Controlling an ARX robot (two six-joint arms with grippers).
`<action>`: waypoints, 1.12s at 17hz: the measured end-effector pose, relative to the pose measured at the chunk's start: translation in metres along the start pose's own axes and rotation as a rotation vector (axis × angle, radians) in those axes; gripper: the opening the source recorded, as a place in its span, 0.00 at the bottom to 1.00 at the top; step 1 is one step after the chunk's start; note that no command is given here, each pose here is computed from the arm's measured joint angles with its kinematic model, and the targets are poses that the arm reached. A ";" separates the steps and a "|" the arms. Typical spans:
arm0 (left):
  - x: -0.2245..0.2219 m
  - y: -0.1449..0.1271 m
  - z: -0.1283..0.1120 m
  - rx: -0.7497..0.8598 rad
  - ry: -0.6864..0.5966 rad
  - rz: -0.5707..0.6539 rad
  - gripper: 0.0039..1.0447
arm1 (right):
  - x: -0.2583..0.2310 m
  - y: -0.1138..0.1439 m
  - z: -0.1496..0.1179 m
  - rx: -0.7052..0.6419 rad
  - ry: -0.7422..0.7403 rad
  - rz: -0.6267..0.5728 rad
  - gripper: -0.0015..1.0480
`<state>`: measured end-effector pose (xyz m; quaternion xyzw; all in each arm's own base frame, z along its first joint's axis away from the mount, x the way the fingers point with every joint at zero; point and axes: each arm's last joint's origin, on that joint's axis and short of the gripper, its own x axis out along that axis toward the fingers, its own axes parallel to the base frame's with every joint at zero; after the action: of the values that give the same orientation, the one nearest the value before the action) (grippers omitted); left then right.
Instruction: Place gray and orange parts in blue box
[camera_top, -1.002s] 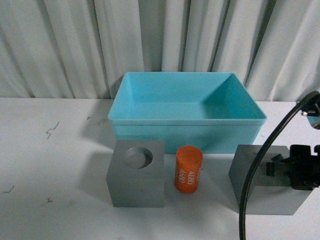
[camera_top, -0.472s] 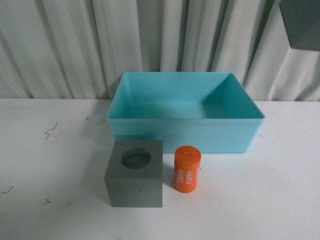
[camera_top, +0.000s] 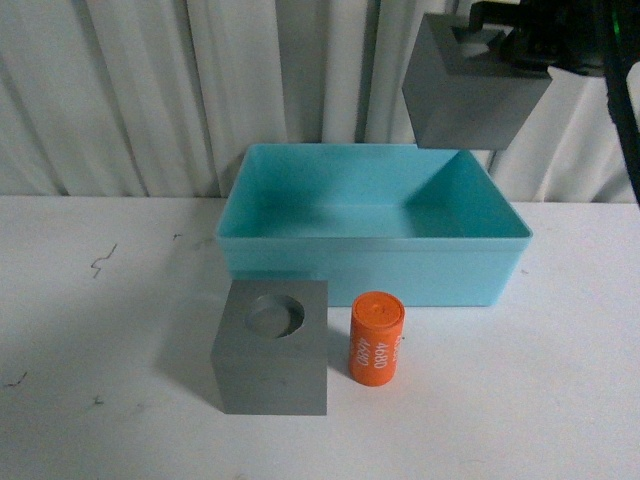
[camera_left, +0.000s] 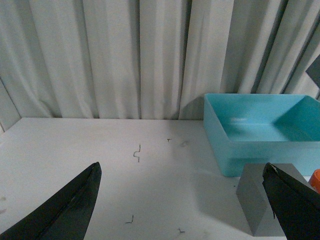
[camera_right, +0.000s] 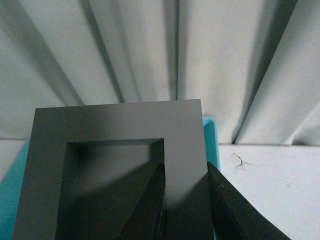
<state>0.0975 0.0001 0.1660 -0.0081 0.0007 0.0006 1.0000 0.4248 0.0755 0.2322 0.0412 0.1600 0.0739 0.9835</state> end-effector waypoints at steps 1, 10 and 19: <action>0.000 0.000 0.000 0.000 0.000 0.000 0.94 | 0.015 -0.002 -0.012 0.013 0.050 -0.029 0.18; 0.000 0.000 0.000 0.000 -0.001 0.000 0.94 | 0.046 -0.008 -0.047 0.075 0.180 -0.150 0.18; 0.000 0.000 0.000 0.000 0.000 0.000 0.94 | 0.011 -0.026 -0.030 0.176 0.083 -0.186 0.84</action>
<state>0.0975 0.0001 0.1660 -0.0081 0.0005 0.0004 1.0000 0.4288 0.0531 0.1979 0.1092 0.2095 -0.0303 0.9712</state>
